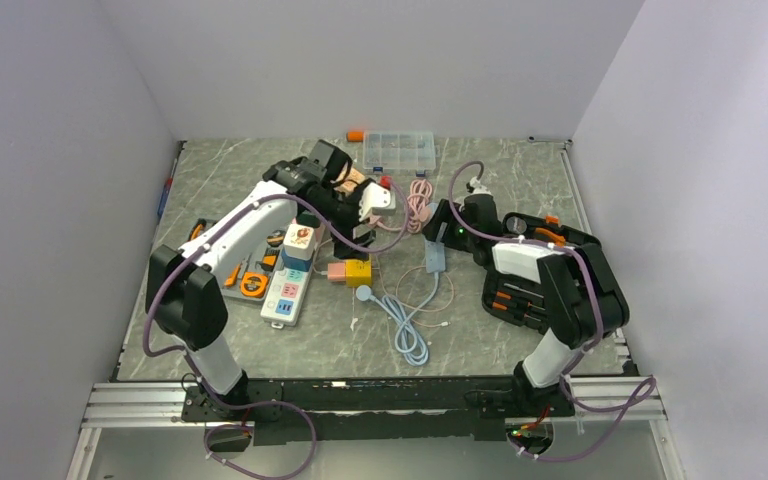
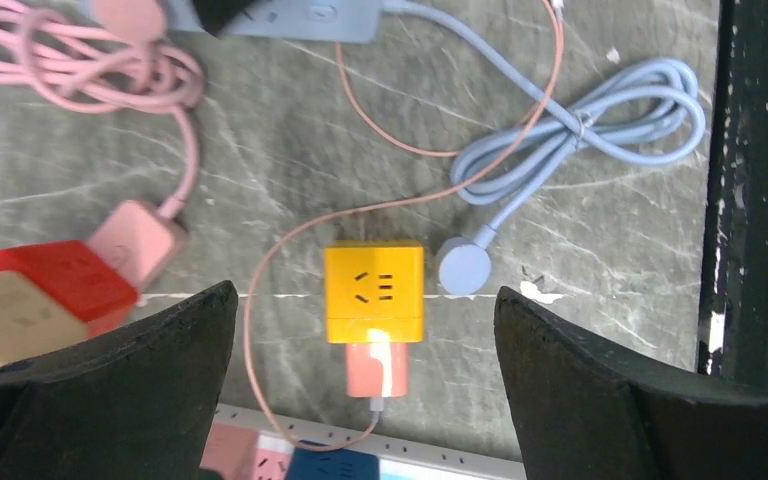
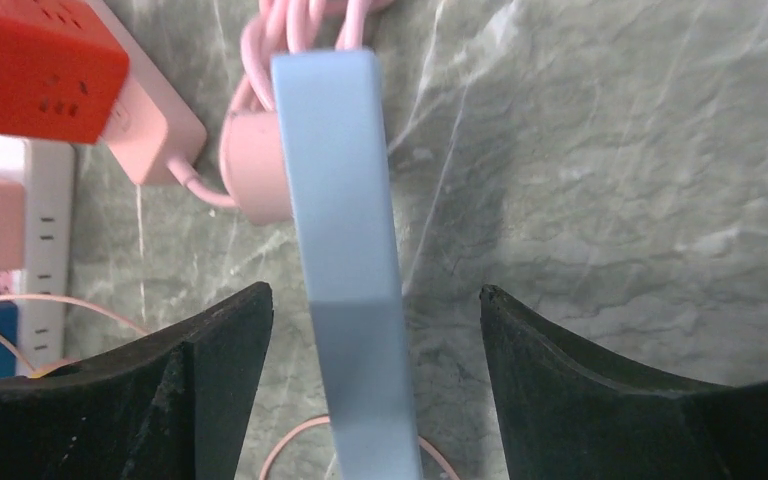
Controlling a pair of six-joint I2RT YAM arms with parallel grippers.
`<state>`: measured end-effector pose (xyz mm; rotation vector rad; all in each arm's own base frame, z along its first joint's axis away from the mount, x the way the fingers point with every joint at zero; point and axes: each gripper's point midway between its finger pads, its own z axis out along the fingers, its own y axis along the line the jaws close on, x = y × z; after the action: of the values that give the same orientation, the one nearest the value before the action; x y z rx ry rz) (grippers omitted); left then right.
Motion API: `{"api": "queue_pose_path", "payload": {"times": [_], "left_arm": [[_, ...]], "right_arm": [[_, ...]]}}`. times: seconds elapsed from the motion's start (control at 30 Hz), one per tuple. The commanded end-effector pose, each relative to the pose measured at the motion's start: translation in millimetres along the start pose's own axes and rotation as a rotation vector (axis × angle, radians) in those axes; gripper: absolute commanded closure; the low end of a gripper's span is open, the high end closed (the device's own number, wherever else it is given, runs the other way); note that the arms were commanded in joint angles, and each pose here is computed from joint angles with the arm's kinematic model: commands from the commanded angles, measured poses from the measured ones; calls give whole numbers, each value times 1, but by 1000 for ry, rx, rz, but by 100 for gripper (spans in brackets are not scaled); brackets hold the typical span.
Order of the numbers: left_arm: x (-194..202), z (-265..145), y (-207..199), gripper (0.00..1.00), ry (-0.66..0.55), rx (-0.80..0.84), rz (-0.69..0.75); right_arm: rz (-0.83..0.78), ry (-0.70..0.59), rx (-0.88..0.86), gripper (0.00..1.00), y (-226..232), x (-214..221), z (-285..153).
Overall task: Pull the plug off the socket
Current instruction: Place the plug at the center of the board, then remove the plug from the socket.
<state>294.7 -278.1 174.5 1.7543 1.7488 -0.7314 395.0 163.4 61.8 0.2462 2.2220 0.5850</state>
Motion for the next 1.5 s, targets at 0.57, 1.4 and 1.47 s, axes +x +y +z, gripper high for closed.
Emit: {"api": "queue_pose_path", "payload": {"times": [0.57, 1.4, 1.47], "left_arm": [[-69, 9, 95, 1, -243, -209, 123], [-39, 88, 129, 1, -172, -248, 310], [-38, 89, 133, 1, -170, -256, 300]], "right_arm": [[-72, -47, -198, 100, 67, -22, -4], [-144, -68, -447, 100, 140, -49, -59], [-150, -60, -460, 100, 142, -46, -61]]}}
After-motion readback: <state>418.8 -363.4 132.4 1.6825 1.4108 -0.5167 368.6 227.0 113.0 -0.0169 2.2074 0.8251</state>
